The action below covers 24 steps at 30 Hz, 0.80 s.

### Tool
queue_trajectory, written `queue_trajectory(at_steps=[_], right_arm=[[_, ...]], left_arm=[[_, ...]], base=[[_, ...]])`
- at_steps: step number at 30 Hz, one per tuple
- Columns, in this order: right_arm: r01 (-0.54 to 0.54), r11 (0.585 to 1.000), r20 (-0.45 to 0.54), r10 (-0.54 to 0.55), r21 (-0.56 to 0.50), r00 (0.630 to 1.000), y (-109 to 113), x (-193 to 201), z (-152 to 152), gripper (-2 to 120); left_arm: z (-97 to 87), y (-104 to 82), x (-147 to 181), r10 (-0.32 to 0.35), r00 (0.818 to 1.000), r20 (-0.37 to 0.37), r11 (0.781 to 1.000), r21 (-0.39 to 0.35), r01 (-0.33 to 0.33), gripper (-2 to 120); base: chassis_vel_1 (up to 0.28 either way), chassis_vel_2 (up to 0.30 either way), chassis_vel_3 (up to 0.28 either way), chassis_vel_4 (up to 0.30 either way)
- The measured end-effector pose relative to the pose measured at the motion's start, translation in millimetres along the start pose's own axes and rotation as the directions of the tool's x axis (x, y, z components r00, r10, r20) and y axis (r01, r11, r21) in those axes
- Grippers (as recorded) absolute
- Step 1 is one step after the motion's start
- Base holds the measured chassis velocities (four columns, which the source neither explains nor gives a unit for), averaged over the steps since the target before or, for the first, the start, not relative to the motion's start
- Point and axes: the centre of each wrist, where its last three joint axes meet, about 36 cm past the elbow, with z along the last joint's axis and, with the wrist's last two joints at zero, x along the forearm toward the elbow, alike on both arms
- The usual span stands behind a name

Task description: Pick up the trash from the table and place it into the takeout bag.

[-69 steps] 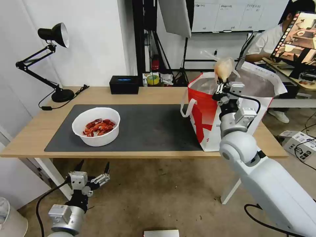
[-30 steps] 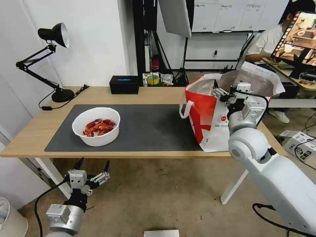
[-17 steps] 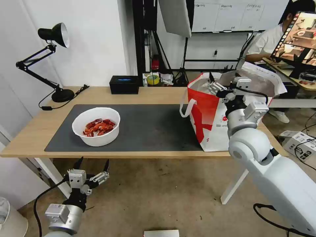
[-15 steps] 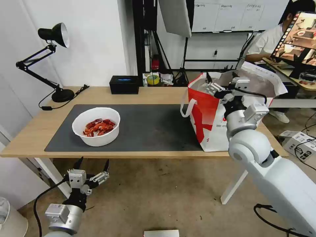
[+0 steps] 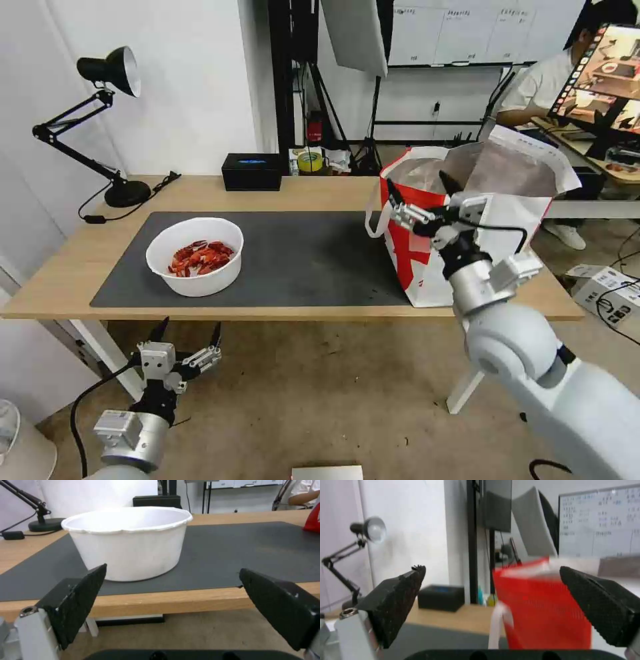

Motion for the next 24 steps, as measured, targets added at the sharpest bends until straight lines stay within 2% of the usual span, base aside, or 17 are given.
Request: queue_trajectory(at_steps=[3,10,24], right_arm=[[-0.024,1.0,-0.057,0.023,-0.014,0.998,8.9,31.1,18.9,100],[-0.072,0.997,-0.097,0.07,-0.019,0.993,25.4,70.0,46.4,100],[-0.142,0.99,-0.194,0.142,0.013,0.971,46.7,112.8,99.1,100]], left_arm=[[1.4,1.6,-1.6,0.0,1.0,-0.001,1.0,0.001,0.0,100],[1.7,3.2,-5.8,0.004,1.0,0.003,1.0,0.006,-0.004,100],[4.6,4.1,-9.9,0.011,1.0,0.0,1.0,0.007,-0.011,100]], base=[[0.0,0.0,0.0,0.0],[0.0,0.0,0.0,0.0],[0.0,0.0,0.0,0.0]])
